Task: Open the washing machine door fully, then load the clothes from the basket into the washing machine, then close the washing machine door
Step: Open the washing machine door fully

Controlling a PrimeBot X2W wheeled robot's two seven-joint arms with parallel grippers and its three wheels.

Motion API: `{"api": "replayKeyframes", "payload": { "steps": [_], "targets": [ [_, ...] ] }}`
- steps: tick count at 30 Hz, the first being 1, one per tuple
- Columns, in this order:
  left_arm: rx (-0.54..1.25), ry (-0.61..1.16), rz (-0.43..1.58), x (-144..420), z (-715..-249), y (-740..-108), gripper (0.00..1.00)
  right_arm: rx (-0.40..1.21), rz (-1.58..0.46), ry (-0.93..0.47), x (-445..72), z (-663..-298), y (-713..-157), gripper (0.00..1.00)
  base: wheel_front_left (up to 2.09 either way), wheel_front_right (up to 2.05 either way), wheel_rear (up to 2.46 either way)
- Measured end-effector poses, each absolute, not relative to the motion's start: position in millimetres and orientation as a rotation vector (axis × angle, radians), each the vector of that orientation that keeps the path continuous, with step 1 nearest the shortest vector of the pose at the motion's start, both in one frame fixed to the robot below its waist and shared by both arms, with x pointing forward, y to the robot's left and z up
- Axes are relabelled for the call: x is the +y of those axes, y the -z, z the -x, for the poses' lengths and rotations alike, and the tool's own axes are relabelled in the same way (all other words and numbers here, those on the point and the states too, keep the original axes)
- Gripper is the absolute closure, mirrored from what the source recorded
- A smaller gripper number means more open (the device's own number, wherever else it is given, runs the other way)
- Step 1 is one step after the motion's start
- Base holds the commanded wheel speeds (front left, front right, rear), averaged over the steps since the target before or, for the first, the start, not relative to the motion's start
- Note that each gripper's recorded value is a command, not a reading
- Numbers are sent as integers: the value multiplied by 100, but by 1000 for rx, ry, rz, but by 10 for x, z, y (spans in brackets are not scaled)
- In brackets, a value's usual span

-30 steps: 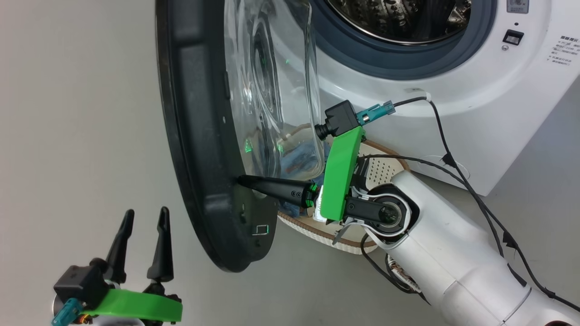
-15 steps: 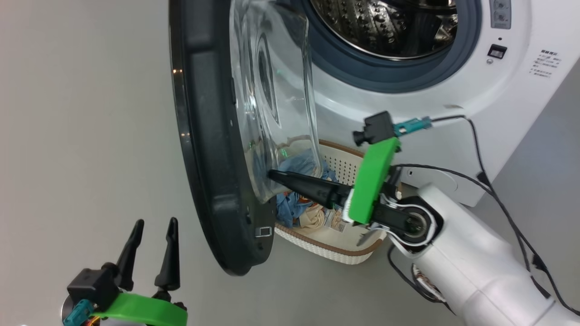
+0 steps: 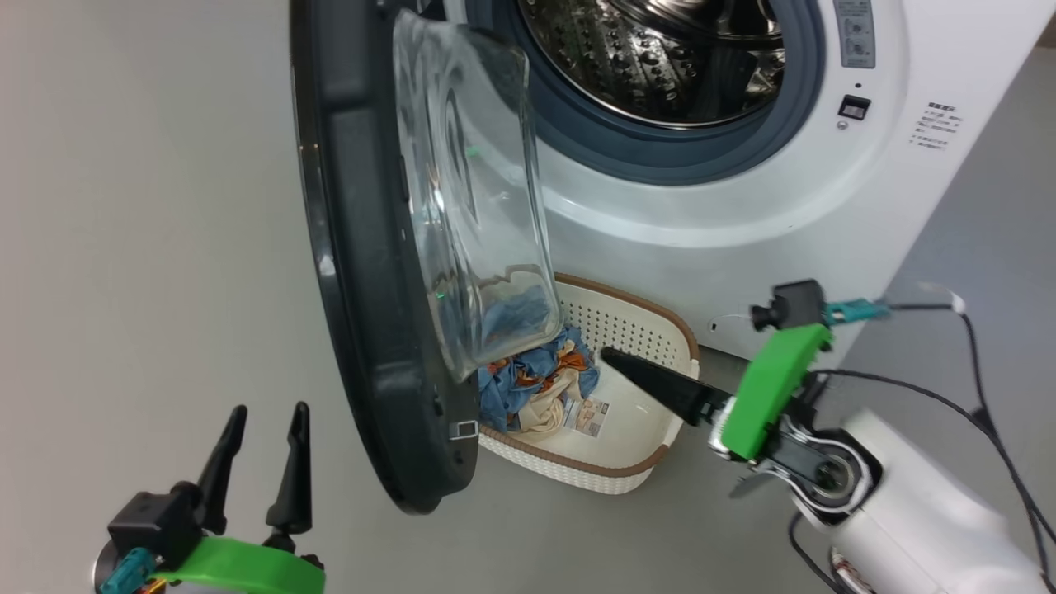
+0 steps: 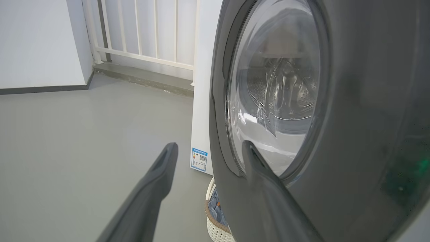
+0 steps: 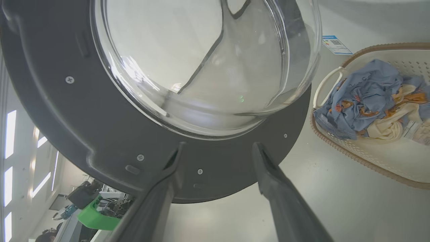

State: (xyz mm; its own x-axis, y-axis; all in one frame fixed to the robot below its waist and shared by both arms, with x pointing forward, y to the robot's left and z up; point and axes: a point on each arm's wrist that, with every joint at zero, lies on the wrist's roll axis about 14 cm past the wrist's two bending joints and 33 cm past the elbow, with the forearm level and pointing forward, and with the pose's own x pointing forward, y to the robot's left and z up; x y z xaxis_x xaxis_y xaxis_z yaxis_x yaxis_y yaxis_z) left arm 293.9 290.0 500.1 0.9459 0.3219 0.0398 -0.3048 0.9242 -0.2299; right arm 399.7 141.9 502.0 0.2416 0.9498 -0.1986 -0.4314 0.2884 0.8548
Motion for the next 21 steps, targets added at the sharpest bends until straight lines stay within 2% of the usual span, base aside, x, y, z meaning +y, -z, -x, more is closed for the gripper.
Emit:
{"api": "replayKeyframes", "payload": {
  "steps": [9, 14, 21],
  "targets": [
    [-90, -305, 218, 2897, -2967, -5041, 0, 750, -718, -878, 815, -4197, -4685, 0, 0, 0, 0],
    [-84, -301, 226, 2869, -2935, -5009, 0, 640, -636, -791, 528, -4331, -4601, 0, 0, 0, 0],
    [-95, -300, 230, 2866, -2900, -5029, 0, 485, -673, -680, 273, -4426, -4650, 0, 0, 0, 0]
  ]
}}
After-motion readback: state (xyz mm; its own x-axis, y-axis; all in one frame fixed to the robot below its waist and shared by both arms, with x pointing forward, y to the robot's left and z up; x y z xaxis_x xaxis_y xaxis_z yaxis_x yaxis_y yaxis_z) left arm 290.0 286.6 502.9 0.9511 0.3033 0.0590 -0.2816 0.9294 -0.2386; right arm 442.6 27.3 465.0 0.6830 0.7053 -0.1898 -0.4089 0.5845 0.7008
